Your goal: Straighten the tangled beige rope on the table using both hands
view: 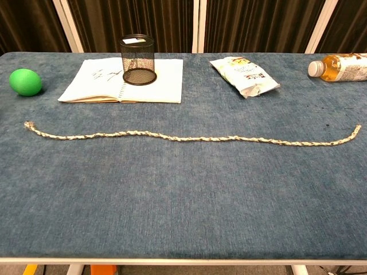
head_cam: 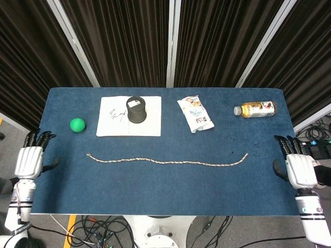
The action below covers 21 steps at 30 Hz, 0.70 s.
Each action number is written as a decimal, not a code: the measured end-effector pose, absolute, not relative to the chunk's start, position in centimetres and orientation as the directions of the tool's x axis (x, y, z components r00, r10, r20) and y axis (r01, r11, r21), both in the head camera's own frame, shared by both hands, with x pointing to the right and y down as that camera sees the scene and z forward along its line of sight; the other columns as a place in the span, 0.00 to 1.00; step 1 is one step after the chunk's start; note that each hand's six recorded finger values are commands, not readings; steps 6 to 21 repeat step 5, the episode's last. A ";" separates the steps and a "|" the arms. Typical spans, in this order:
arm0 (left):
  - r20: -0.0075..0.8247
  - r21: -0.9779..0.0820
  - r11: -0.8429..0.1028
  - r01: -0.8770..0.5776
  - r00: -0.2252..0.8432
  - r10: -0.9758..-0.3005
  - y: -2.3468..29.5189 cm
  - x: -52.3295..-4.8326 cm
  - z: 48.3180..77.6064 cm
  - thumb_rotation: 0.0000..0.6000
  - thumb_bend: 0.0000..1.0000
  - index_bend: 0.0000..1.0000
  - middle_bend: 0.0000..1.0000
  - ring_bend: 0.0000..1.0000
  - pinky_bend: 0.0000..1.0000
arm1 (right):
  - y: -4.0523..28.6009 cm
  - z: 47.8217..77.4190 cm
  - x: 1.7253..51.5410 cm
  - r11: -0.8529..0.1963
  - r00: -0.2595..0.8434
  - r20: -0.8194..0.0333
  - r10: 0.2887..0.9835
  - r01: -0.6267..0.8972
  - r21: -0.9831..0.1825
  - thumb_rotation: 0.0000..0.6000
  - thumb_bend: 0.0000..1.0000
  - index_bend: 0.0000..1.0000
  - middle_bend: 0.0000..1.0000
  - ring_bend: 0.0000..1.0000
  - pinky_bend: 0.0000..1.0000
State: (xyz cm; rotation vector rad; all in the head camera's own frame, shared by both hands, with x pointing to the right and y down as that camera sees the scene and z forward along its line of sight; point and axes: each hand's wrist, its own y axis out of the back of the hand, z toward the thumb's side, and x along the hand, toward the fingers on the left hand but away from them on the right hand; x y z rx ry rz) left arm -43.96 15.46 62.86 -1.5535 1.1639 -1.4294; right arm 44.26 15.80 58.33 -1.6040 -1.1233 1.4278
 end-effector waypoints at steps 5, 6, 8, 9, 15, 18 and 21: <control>0.324 -0.941 -0.311 -0.131 -0.090 -0.942 18.2 -45.4 60.3 1.00 0.18 0.23 0.14 0.00 0.00 | 17.7 56.6 44.5 -0.358 0.005 -0.361 0.932 0.152 -0.921 1.00 0.46 0.10 0.10 0.00 0.00; 0.324 -0.941 -0.311 -0.131 -0.090 -0.942 18.2 -45.4 60.3 1.00 0.18 0.23 0.14 0.00 0.00 | 17.7 56.6 44.5 -0.358 0.005 -0.361 0.932 0.152 -0.921 1.00 0.46 0.10 0.10 0.00 0.00; 0.324 -0.941 -0.311 -0.131 -0.090 -0.942 18.2 -45.4 60.3 1.00 0.18 0.23 0.14 0.00 0.00 | 17.7 56.6 44.5 -0.358 0.005 -0.361 0.932 0.152 -0.921 1.00 0.46 0.10 0.10 0.00 0.00; 0.324 -0.941 -0.311 -0.131 -0.090 -0.942 18.2 -45.4 60.3 1.00 0.18 0.23 0.14 0.00 0.00 | 17.7 56.6 44.5 -0.358 0.005 -0.361 0.932 0.152 -0.921 1.00 0.46 0.10 0.10 0.00 0.00; 0.324 -0.941 -0.311 -0.131 -0.090 -0.942 18.2 -45.4 60.3 1.00 0.18 0.23 0.14 0.00 0.00 | 17.7 56.6 44.5 -0.358 0.005 -0.361 0.932 0.152 -0.921 1.00 0.46 0.10 0.10 0.00 0.00; 0.324 -0.941 -0.311 -0.131 -0.090 -0.942 18.2 -45.4 60.3 1.00 0.18 0.23 0.14 0.00 0.00 | 17.7 56.6 44.5 -0.358 0.005 -0.361 0.932 0.152 -0.921 1.00 0.46 0.10 0.10 0.00 0.00; 0.324 -0.941 -0.311 -0.131 -0.090 -0.942 18.2 -45.4 60.3 1.00 0.18 0.23 0.14 0.00 0.00 | 17.7 56.6 44.5 -0.358 0.005 -0.361 0.932 0.152 -0.921 1.00 0.46 0.10 0.10 0.00 0.00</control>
